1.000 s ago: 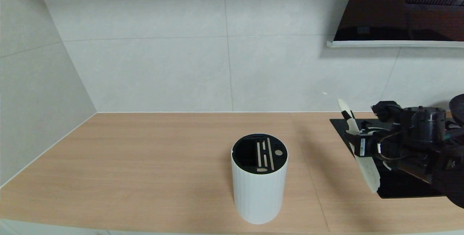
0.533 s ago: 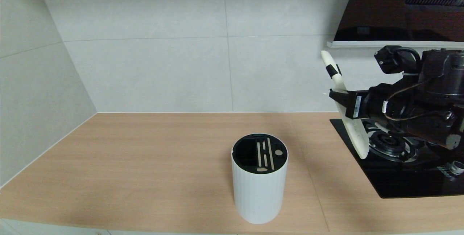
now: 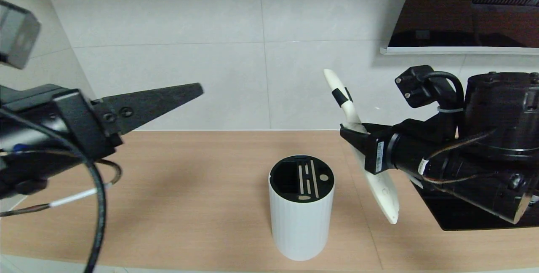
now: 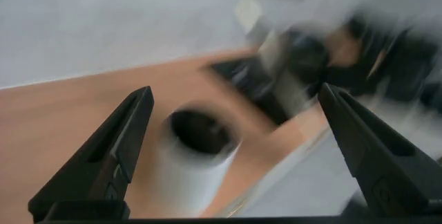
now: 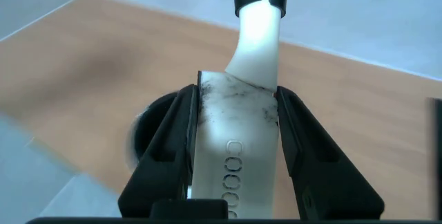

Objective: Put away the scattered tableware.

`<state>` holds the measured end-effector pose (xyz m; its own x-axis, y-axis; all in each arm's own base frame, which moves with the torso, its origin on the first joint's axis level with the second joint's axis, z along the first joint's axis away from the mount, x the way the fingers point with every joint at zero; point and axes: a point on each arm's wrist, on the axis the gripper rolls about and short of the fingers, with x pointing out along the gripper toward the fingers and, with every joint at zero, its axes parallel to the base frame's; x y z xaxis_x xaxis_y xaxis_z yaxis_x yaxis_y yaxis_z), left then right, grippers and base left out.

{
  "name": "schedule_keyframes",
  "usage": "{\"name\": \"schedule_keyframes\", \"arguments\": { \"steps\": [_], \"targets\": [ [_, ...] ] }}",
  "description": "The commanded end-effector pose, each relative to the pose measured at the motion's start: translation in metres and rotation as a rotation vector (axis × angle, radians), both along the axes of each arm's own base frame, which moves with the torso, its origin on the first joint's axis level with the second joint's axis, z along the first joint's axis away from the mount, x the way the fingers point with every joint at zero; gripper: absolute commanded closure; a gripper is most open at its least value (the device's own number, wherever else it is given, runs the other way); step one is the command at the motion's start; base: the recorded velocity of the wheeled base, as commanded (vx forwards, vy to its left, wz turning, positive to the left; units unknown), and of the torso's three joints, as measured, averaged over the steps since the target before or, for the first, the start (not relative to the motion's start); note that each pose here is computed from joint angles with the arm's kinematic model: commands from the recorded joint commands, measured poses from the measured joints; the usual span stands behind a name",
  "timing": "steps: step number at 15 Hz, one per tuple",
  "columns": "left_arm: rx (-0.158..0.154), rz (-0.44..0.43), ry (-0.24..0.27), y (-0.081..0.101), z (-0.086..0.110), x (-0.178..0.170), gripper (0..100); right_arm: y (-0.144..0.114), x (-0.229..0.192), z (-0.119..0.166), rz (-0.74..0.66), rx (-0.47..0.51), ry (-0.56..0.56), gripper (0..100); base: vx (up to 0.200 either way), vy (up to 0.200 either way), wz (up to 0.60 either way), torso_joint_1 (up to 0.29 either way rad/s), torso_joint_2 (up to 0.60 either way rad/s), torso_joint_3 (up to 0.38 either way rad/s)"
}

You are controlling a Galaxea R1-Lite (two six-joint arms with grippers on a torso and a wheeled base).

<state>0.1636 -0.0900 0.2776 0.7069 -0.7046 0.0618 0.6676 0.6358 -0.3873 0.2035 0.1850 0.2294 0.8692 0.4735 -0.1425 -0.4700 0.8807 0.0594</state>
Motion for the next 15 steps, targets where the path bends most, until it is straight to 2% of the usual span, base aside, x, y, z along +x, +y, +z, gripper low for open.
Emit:
{"name": "schedule_keyframes", "arguments": {
  "steps": [1, 3, 6, 8, 10, 15],
  "targets": [
    [-0.014, -0.072, 0.159, -0.037, -0.035, 0.029, 0, 0.009, -0.009, -0.003, 0.045, 0.009, 0.014, 100, 0.0, 0.0, 0.0, 0.0, 0.0, 0.0],
    [-0.107, -0.099, 0.204, -0.041, -0.034, 0.032, 0, 0.018, -0.019, 0.0, 0.084, 0.048, 0.027, 100, 0.0, 0.0, 0.0, 0.0, 0.0, 0.0],
    [-0.155, -0.163, 0.254, -0.058, -0.042, 0.039, 0, 0.029, -0.03, 0.003, 0.132, 0.09, 0.011, 100, 0.0, 0.0, 0.0, 0.0, 0.0, 0.0],
    [-0.162, -0.196, 0.252, -0.079, -0.049, 0.046, 0, 0.037, -0.036, 0.002, 0.158, 0.099, 0.01, 100, 0.0, 0.0, 0.0, 0.0, 0.0, 0.0],
    [-0.164, -0.163, 0.253, -0.095, -0.058, 0.053, 0, 0.043, -0.04, -0.003, 0.179, 0.085, 0.022, 100, 0.0, 0.0, 0.0, 0.0, 0.0, 0.0],
    [-0.15, -0.138, 0.27, -0.107, -0.074, 0.061, 0, 0.057, -0.043, -0.015, 0.21, 0.069, 0.039, 100, 0.0, 0.0, 0.0, 0.0, 0.0, 0.0]
  ]
}}
